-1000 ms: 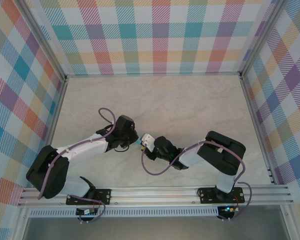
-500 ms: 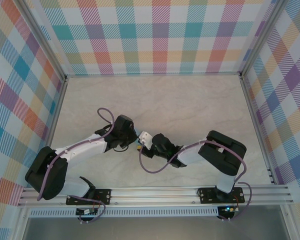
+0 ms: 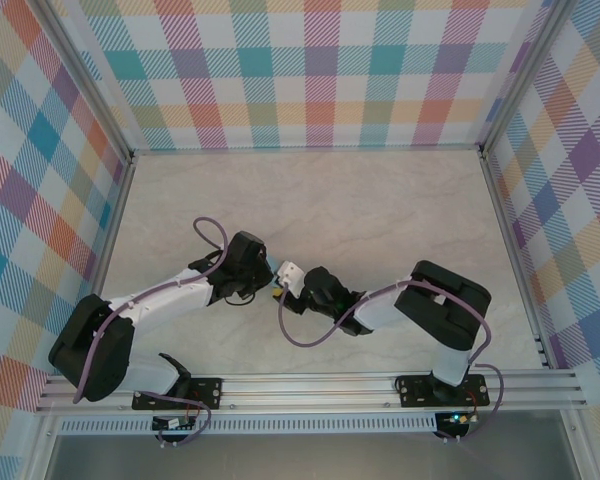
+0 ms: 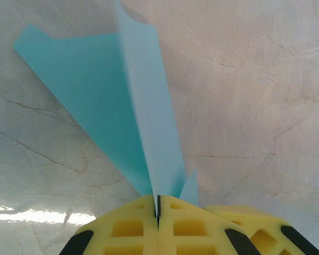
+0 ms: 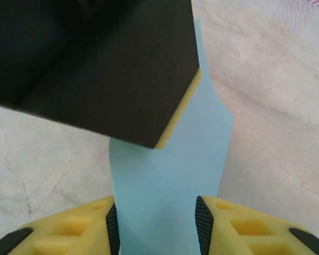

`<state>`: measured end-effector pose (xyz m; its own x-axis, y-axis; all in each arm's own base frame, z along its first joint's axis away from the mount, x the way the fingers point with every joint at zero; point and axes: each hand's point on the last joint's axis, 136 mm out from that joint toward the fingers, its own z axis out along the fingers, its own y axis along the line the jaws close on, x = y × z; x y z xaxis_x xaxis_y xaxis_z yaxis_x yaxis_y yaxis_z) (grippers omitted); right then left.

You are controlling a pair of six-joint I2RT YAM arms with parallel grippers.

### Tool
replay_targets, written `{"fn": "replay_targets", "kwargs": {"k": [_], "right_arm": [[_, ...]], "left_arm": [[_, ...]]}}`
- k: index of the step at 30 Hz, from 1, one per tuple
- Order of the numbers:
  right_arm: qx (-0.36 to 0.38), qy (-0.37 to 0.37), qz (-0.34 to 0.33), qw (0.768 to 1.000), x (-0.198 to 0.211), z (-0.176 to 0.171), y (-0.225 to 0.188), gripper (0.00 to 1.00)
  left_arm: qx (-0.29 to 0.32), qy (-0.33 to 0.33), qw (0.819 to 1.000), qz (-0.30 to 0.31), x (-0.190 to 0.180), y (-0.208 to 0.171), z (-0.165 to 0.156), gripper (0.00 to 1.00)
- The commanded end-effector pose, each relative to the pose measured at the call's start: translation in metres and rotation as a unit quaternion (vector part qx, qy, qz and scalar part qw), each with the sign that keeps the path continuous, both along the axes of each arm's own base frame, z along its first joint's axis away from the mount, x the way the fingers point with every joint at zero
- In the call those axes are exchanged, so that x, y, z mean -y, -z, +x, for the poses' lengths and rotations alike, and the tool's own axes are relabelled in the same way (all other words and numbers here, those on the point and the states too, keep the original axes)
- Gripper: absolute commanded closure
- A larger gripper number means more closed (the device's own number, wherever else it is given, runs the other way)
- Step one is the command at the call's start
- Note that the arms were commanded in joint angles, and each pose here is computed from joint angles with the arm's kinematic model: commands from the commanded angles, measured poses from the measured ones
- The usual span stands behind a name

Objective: Fold a paper plane with a square sheet of paper (pick it up from the middle)
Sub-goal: Fold the wing for the fifth time at the center of the table.

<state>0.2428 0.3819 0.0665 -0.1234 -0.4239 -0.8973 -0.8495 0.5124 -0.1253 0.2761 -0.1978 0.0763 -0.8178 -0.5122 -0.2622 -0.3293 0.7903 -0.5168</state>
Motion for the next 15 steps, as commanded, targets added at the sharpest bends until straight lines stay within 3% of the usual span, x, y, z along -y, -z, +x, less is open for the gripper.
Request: {"fn": "replay_targets", "kwargs": {"k": [1,5,15], "right_arm": [[0.016,-0.017,0.031,0.999,-0.001,-0.008,-0.017,0.60],[0.018,-0.048,0.043,0.998,-0.010,-0.015,-0.017,0.66],[0.030,-0.061,0.045,0.997,-0.023,-0.011,-0.012,0.67]], "left_arm": [[-0.005,-0.007,1.000,0.000,-0.005,0.000,-0.004,0.99],[-0.008,-0.006,1.000,-0.009,-0.003,0.000,-0.003,1.00],[-0.017,-0.009,1.000,-0.025,-0.002,0.000,-0.004,1.00]]}}
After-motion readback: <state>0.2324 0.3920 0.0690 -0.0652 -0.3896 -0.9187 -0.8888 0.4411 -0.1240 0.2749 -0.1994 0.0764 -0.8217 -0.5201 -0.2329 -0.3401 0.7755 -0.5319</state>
